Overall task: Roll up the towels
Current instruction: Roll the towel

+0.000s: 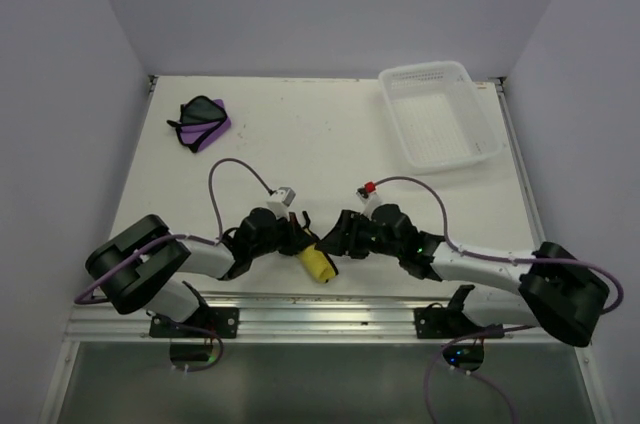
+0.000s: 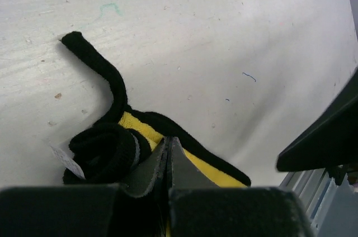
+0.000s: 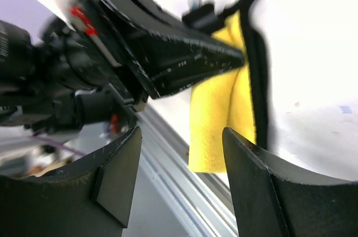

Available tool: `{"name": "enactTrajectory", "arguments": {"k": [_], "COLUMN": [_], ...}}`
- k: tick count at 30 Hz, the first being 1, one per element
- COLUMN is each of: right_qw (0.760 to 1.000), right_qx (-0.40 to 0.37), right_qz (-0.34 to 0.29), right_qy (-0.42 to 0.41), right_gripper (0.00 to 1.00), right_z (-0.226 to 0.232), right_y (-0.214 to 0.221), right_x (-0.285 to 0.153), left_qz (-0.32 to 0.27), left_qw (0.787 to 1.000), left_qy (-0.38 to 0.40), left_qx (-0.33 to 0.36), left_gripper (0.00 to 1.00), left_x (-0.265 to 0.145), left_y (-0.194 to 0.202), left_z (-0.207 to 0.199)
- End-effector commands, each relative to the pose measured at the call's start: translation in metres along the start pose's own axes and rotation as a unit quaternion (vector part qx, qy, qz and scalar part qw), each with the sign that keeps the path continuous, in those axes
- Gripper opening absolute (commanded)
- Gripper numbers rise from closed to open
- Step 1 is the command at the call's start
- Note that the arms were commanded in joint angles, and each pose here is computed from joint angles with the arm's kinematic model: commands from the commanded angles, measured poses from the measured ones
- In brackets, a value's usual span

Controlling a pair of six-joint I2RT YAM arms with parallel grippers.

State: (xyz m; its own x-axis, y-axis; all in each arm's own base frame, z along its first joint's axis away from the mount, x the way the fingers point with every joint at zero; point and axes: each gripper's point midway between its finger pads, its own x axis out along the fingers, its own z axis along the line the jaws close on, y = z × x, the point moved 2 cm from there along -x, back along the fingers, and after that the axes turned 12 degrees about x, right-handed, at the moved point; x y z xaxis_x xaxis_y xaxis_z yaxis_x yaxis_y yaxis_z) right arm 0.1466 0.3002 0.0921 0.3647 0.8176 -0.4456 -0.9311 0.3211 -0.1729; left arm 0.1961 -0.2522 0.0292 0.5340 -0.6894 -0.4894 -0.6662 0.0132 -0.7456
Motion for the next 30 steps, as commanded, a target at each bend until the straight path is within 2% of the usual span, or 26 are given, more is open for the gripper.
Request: {"name": "enactTrajectory", "arguments": {"k": [1, 2, 4, 5, 7, 8, 10, 11, 12, 13, 14, 17, 21, 30], "right_qw": [0.983, 0.976, 0.969, 0.955, 0.936, 0.913, 0.889, 0.864, 0.847, 0.836, 0.812, 0.775, 0.74, 0.703], "right_qx": [-0.091, -0.1, -0.152, -0.198, -0.294, -0.344, -0.409, -0.461, -0.48, -0.497, -0.531, -0.57, -0.598, -0.636], "right_qz": [-0.036, -0.041, -0.043, -0.069, -0.07, -0.098, -0.104, -0.089, -0.123, -0.128, -0.12, -0.146, -0.154, -0.151], "right_qy": [0.159, 0.19, 0.192, 0.208, 0.18, 0.195, 0.179, 0.184, 0.19, 0.194, 0.21, 0.232, 0.266, 0.278], "right_gripper": [0.63, 0.63, 0.63, 0.63, 0.63, 0.63, 0.63, 0.63, 0.63, 0.63, 0.63, 0.63, 0.64, 0.65], "right_z": [-0.038, -0.047, -0.036, -0.035, -0.004, 0.002, 0.029, 0.027, 0.04, 0.043, 0.037, 0.046, 0.036, 0.015], "right_y": [-0.016, -0.018, -0.015, -0.022, 0.001, -0.003, 0.018, 0.036, 0.032, 0.037, 0.045, 0.048, 0.047, 0.053], "right_x": [-0.034, -0.042, -0.046, -0.049, -0.045, -0.047, -0.045, -0.041, -0.041, -0.038, -0.032, -0.026, -0.014, 0.004], "left_qz": [0.038, 0.04, 0.04, 0.043, 0.045, 0.047, 0.047, 0.053, 0.054, 0.055, 0.06, 0.062, 0.064, 0.068], "left_qw": [0.998, 0.998, 0.998, 0.998, 0.998, 0.997, 0.997, 0.997, 0.997, 0.997, 0.997, 0.997, 0.997, 0.996], "left_qy": [-0.057, -0.056, -0.055, -0.055, -0.054, -0.055, -0.054, -0.052, -0.051, -0.051, -0.05, -0.05, -0.051, -0.053], "left_qx": [0.0, -0.001, -0.001, -0.001, 0.0, 0.0, 0.001, 0.0, 0.001, 0.001, 0.001, 0.0, 0.003, 0.01], "left_gripper": [0.0, 0.0, 0.0, 0.0, 0.0, 0.0, 0.0, 0.0, 0.0, 0.0, 0.0, 0.0, 0.0, 0.0], "left_x": [-0.001, -0.001, 0.0, 0.0, 0.001, 0.001, 0.003, 0.003, 0.004, 0.005, 0.005, 0.006, 0.005, 0.003], "left_y": [0.023, 0.025, 0.024, 0.025, 0.025, 0.026, 0.024, 0.027, 0.027, 0.026, 0.029, 0.028, 0.028, 0.027], "left_z": [0.024, 0.024, 0.024, 0.024, 0.024, 0.024, 0.023, 0.023, 0.023, 0.023, 0.023, 0.022, 0.023, 0.022]}}
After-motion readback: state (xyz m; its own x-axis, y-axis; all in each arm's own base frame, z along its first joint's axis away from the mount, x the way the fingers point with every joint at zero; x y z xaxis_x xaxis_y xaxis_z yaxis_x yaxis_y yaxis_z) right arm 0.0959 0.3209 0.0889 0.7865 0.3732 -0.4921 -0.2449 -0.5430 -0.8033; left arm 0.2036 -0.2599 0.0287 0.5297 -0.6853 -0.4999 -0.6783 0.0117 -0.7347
